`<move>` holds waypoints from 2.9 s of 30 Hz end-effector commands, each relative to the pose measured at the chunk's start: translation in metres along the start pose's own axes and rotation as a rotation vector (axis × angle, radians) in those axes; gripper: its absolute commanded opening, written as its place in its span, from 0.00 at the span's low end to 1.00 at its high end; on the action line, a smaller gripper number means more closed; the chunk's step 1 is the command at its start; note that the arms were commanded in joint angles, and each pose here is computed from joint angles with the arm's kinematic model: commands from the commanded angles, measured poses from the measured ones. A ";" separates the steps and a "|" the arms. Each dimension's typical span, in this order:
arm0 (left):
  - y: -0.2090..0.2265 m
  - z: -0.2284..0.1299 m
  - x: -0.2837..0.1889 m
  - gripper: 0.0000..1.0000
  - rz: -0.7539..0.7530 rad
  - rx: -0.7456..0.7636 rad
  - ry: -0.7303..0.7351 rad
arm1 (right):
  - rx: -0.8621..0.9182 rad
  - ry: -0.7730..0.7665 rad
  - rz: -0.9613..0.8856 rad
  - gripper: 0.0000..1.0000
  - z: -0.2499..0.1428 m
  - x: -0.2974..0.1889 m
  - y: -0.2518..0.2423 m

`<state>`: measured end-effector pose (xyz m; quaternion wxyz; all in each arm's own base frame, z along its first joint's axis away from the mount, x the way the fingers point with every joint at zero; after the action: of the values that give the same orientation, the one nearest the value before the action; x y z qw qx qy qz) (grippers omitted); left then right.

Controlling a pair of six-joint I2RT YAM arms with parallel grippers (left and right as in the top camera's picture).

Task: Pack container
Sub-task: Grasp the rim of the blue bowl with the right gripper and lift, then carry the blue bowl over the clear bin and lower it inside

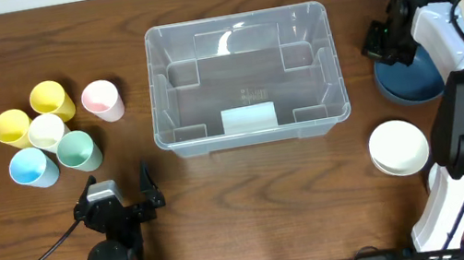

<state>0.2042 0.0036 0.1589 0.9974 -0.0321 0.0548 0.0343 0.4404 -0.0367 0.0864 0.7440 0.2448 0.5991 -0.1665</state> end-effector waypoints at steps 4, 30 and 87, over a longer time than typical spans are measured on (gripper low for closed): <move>0.002 -0.018 0.002 0.98 0.008 0.009 0.052 | -0.080 0.042 0.071 0.01 -0.011 0.004 0.021; 0.002 -0.018 0.002 0.98 0.008 0.009 0.052 | -0.566 -0.318 0.394 0.01 -0.039 -0.240 0.106; 0.002 -0.018 0.002 0.98 0.008 0.010 0.052 | -1.057 -0.187 -0.039 0.26 -0.166 -0.026 0.242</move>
<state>0.2042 0.0037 0.1589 0.9974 -0.0321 0.0548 0.0345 0.4286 0.2554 0.1234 0.8093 -0.1767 0.5447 0.1310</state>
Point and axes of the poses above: each gripper's point midway between its finger pads, its own x axis out along the fingers, its own y axis along the line the jaws close on, z = x × y, the point moved 4 cm from there along -x, back along the fingers, and after that the axes turned 4 degrees about x, right-handed, at the moved point
